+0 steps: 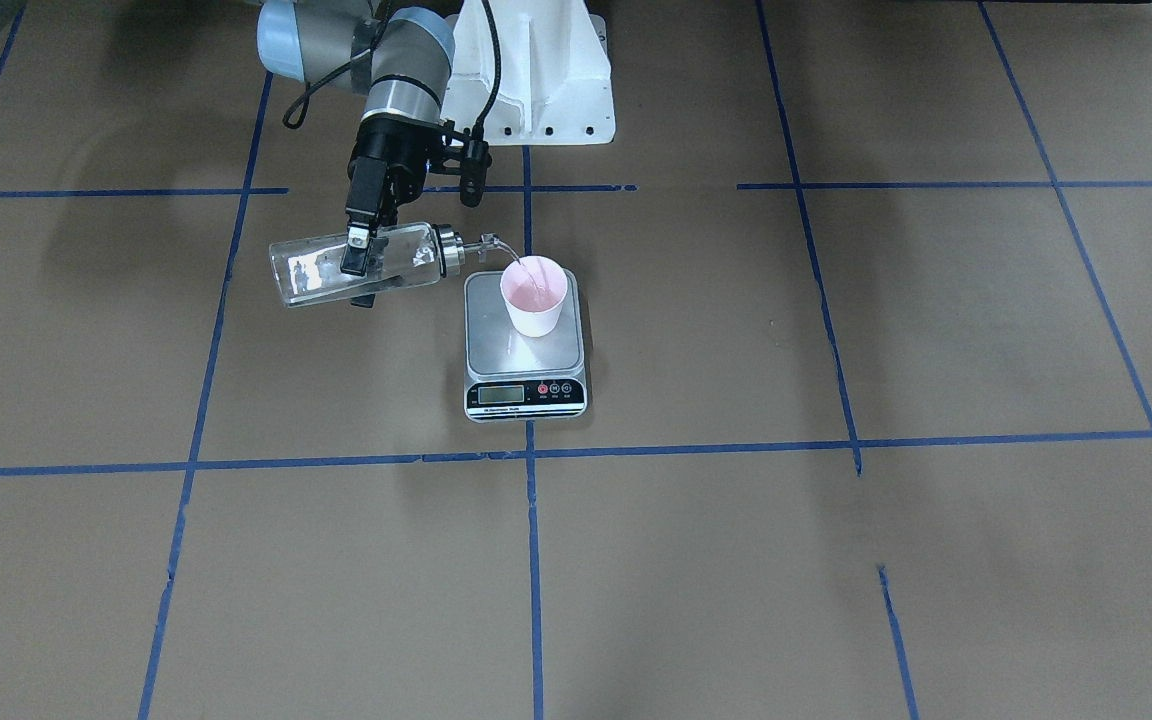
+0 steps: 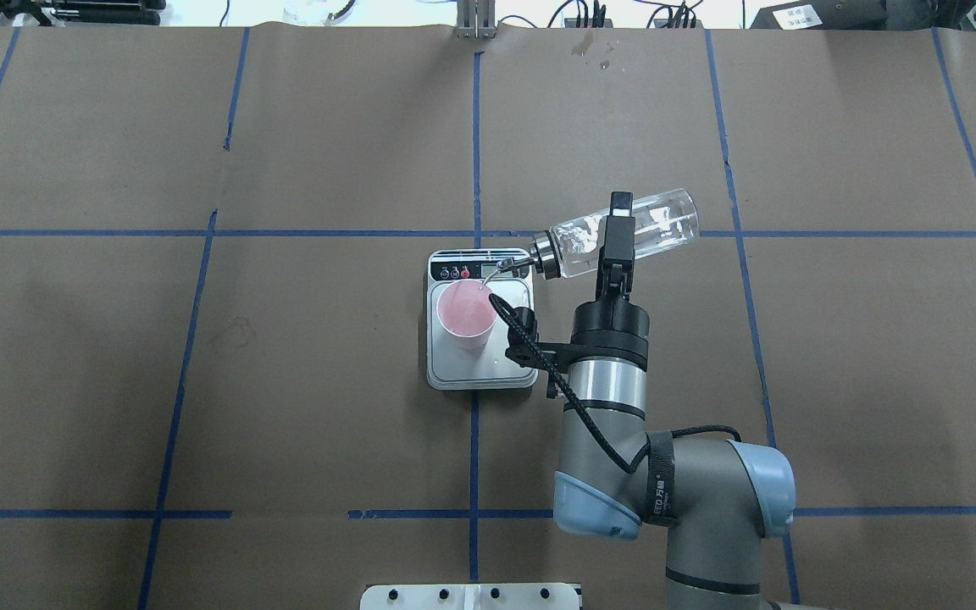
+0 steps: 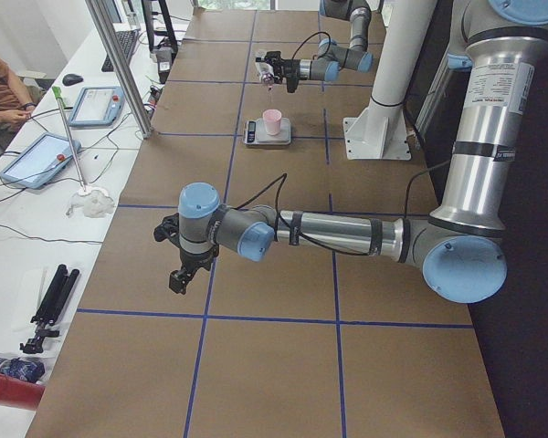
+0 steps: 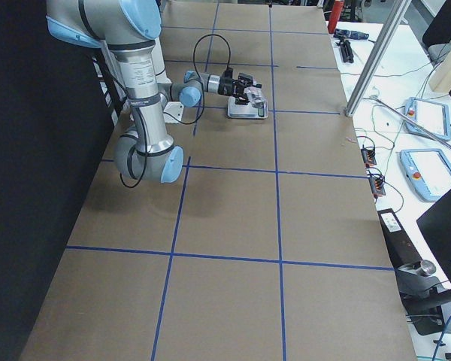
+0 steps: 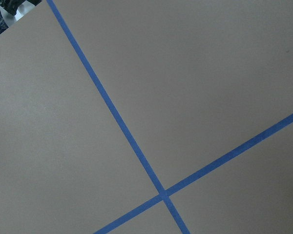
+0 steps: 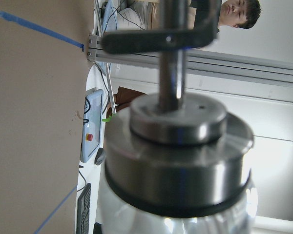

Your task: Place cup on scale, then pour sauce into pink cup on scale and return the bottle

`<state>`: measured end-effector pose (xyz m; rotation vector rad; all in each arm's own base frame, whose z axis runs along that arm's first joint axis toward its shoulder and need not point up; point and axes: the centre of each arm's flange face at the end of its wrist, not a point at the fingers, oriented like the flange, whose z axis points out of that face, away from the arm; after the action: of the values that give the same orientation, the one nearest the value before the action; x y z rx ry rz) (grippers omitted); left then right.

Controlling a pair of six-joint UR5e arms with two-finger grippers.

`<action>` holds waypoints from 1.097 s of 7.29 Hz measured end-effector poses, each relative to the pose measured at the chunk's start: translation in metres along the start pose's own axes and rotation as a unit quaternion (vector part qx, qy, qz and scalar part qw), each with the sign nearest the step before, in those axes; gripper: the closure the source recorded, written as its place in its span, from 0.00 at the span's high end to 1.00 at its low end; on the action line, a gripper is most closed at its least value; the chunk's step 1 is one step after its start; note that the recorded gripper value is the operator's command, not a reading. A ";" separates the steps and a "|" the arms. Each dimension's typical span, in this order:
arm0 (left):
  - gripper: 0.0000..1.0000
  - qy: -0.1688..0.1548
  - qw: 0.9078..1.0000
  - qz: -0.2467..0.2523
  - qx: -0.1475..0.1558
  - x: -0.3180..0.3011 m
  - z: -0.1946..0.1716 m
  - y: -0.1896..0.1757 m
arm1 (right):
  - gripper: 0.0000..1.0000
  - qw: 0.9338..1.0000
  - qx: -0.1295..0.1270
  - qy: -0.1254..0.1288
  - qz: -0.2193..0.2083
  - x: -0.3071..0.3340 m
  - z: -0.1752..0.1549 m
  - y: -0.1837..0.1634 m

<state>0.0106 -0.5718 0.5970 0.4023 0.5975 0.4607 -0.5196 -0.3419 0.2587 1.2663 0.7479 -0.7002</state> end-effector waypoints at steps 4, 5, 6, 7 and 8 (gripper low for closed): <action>1.00 0.000 1.000 0.001 0.001 0.000 0.000 -0.002 | 0.00 1.000 -0.001 0.005 -0.005 0.000 0.002 -0.001; 1.00 0.000 1.000 0.001 0.001 0.000 0.000 -0.003 | 0.00 1.000 -0.001 0.005 -0.004 0.000 0.002 -0.001; 1.00 0.000 1.000 0.001 0.001 0.000 0.000 -0.003 | 0.00 1.000 -0.001 0.004 -0.004 0.000 0.002 -0.001; 1.00 0.000 1.000 0.001 0.001 -0.001 0.000 -0.003 | 0.00 1.000 -0.001 0.004 -0.002 0.000 0.001 -0.002; 1.00 0.000 1.000 0.000 0.001 -0.001 0.000 -0.003 | 0.00 1.000 0.000 0.004 -0.001 0.000 0.001 -0.002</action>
<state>0.0110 -0.5750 0.5960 0.4036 0.5974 0.4612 -0.5212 -0.3432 0.2575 1.2683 0.7554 -0.6977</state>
